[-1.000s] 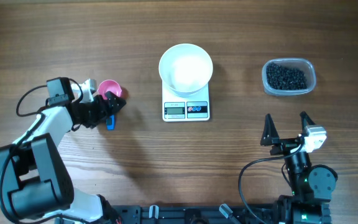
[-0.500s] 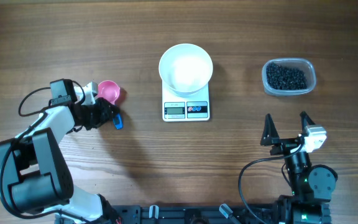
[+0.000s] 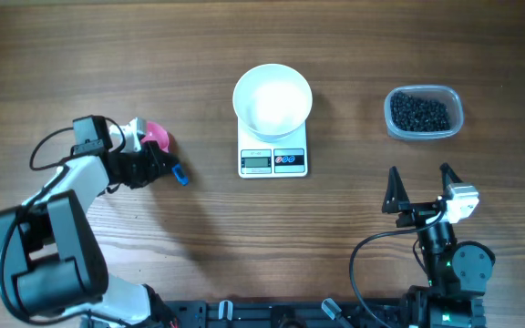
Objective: Scoop item into bowl and weigh 150g on scale
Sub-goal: 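Lift the pink scoop with the left gripper toward the center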
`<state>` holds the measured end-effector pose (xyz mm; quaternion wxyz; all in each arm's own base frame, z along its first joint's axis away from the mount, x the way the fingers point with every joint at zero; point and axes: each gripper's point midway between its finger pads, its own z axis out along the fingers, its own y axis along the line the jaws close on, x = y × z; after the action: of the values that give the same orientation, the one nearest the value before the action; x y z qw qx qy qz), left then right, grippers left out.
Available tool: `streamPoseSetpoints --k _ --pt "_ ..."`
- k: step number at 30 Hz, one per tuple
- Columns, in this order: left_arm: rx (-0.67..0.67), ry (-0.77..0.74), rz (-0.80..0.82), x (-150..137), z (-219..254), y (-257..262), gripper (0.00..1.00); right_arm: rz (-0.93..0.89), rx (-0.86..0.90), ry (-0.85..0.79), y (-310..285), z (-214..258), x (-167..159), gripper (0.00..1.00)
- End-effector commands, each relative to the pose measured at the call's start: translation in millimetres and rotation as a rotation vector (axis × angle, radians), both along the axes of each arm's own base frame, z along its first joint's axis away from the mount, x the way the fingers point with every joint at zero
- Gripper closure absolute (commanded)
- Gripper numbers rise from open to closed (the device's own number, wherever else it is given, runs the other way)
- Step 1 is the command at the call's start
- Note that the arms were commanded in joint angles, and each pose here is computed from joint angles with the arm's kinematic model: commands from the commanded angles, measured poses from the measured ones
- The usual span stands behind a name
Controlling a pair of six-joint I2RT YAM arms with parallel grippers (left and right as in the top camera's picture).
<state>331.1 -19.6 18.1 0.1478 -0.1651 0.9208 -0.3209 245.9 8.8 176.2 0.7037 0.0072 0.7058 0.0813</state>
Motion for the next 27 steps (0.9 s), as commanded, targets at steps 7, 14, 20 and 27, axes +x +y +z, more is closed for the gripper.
streamPoseSetpoints --k 7,14,20,27 --pt "-0.399 -0.644 -0.280 5 210 -60 0.96 -0.006 -0.020 -0.011 -1 2 0 0.00" --pt "-0.481 -0.716 -0.111 15 288 -52 0.96 -0.006 -0.020 -0.011 -1 2 0 0.00" --pt "-0.551 -0.700 -0.130 15 302 -84 0.96 0.020 0.276 -0.040 2 17 -1 0.00" --pt "-0.541 -0.765 -0.110 21 312 -142 0.96 0.216 0.432 -0.383 20 121 -33 0.00"
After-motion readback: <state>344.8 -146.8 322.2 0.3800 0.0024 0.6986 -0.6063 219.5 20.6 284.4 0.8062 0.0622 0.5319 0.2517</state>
